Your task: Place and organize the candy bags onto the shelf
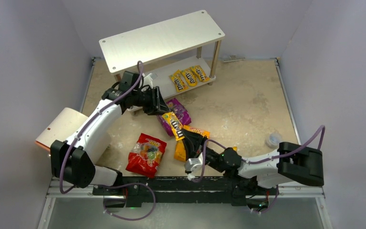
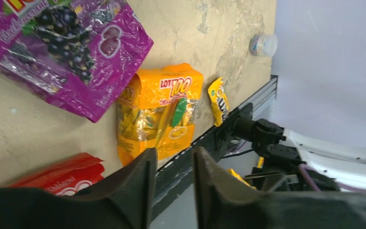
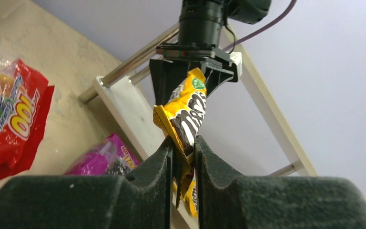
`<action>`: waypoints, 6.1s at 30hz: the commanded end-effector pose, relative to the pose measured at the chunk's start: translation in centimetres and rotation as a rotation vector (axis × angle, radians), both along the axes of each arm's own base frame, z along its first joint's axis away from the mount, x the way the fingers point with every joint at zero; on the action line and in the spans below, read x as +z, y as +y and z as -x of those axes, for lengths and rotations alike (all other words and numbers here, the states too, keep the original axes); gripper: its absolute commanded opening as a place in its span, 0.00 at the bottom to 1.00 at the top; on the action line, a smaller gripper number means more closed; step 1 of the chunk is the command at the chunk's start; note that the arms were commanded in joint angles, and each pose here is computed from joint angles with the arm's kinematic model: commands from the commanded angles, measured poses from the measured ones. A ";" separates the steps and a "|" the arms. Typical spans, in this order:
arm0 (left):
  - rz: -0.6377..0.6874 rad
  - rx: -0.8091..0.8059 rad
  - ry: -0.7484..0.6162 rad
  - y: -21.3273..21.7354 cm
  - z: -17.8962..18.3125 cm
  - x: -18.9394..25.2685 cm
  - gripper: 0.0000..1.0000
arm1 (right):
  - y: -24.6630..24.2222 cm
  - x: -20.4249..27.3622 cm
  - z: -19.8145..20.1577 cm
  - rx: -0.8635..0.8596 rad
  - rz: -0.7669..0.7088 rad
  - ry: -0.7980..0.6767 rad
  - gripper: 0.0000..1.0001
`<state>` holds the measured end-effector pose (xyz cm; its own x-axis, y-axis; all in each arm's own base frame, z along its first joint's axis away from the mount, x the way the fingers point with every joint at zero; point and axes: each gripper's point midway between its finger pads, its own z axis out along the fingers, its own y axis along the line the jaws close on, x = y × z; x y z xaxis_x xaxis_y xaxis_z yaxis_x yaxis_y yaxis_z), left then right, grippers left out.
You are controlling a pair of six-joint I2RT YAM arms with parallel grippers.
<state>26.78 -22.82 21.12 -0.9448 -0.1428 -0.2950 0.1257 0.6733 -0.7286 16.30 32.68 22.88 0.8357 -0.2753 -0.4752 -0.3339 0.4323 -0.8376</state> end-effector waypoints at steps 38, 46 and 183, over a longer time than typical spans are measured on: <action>-0.413 0.647 -0.646 18.4 6.4 7.3 0.95 | 6.2 0.4 -20.5 -0.161 0.101 0.097 0.04; -0.402 0.653 -0.641 18.4 6.9 7.2 0.96 | 7.1 -2.5 -25.9 -0.158 0.166 0.164 0.08; -0.350 0.590 -0.636 16.6 6.0 6.6 1.00 | 0.5 -11.9 -28.6 -0.669 -0.418 1.265 0.99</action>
<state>20.13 -5.87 27.32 -0.4114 -0.3556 -0.8392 -0.0212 0.9242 -0.3812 43.03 32.77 8.08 -0.4698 -0.1393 -0.8717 -0.4138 0.9070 0.0782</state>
